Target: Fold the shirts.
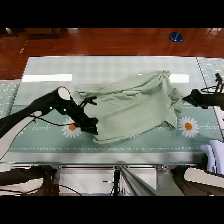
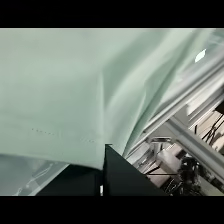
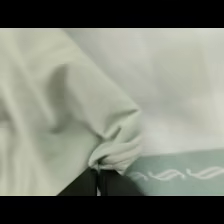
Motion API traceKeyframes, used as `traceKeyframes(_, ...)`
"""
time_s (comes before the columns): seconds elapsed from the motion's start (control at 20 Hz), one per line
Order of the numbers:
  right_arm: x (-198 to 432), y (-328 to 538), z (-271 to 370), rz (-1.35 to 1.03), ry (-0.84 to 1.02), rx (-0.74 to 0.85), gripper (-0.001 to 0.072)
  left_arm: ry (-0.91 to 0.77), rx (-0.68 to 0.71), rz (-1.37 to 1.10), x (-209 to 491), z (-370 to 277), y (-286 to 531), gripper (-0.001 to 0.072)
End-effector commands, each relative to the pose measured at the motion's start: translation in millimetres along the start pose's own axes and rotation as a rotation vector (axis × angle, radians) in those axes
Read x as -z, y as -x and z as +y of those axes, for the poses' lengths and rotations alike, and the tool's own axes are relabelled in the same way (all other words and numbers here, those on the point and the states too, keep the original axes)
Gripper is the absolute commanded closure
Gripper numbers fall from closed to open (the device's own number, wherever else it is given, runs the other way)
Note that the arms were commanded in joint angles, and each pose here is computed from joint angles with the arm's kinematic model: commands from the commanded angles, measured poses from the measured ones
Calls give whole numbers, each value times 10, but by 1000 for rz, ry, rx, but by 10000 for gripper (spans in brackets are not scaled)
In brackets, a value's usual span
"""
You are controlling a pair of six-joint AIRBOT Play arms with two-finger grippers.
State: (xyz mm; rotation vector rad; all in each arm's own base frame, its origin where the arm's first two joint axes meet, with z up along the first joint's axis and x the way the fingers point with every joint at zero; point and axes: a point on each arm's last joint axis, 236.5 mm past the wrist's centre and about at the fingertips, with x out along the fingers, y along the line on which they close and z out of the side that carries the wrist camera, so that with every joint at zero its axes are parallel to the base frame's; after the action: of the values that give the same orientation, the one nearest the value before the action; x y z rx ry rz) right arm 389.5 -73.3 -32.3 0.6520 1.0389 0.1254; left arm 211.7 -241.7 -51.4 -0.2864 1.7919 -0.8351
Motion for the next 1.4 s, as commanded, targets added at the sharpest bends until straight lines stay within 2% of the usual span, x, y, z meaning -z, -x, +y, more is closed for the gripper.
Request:
traceKeyframes(0.0,-460,671,630,-182,183,-47,682,-154,-16,-269,-242,-469,918,680)
traceKeyframes(0.2,-995,2086,1956,-616,343,-213,682,-351,-121,-849,-134,-1321,2880,680)
traceKeyframes(0.35,-949,3152,2734,-865,469,-249,682,-500,-286,-1297,592,-2035,4220,680)
traceKeyframes(0.55,-486,4047,3337,-1013,480,-265,682,-552,-592,-1617,1527,-2495,4947,681)
traceKeyframes(0.7,51,4363,3597,-1034,542,-218,682,-557,-681,-1628,1856,-2624,4835,681)
traceKeyframes(0.95,748,4779,3457,-1084,585,88,682,-477,-643,-1566,2305,-2701,4254,682)
traceKeyframes(1.15,1024,5033,3674,-1138,641,97,683,-408,-556,-1555,2509,-2791,3980,682)
traceKeyframes(1.25,1004,4803,3504,-1012,637,146,683,-368,-564,-1470,2474,-2644,3850,682)
traceKeyframes(1.35,921,4359,3147,-762,599,198,683,-311,-561,-1346,2312,-2356,3743,682)
